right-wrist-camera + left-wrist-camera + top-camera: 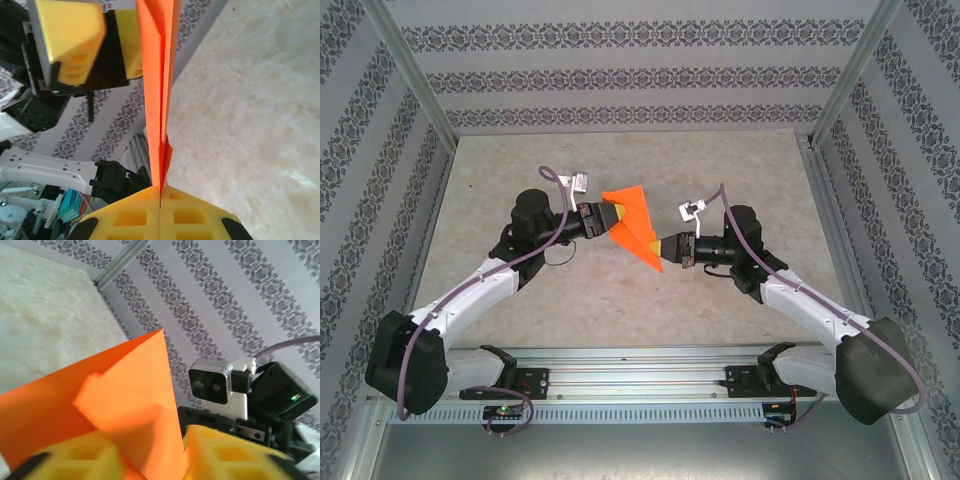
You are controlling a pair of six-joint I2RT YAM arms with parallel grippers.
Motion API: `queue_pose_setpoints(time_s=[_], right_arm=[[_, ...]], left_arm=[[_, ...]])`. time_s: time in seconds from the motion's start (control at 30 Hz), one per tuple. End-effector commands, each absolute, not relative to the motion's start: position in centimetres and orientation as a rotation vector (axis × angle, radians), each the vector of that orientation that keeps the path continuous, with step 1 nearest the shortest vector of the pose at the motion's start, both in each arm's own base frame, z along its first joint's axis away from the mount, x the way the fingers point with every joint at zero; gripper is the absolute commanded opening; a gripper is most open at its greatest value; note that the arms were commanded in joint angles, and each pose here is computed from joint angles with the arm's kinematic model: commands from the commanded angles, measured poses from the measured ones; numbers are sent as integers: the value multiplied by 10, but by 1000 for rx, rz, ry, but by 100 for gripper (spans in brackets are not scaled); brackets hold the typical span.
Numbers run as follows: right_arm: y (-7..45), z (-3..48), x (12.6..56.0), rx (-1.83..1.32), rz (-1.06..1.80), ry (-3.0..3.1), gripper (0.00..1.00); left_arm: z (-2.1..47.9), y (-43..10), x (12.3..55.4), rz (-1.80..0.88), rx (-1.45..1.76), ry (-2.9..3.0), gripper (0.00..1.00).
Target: Fold a paper plane with a square sheet of paper (fold left side to right side)
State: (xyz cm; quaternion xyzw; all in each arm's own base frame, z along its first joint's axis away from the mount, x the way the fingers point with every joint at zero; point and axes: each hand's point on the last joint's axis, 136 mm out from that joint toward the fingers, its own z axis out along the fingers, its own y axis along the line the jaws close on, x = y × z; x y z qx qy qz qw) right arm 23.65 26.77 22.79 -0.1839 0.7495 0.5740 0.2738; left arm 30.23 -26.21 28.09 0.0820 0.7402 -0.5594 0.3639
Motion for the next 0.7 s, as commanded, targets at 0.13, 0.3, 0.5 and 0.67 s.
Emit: queue_pose_setpoints(time_s=[0.13,0.3,0.5,0.67], right_arm=[[226,190,258,-532,827,2253,0],[193,166,265,-642,83,2348,0],[189,148,273,-766,-486,2359,0],[216,129,283,-859,-732,2320,0]], left_arm=[[269,-197,309,-929,55,2054,70],[245,-120,306,-551,-252,2133,78],[225,-80,296,-449,-429,2130,82],[210,-67,292,-426,-483,2155,84]])
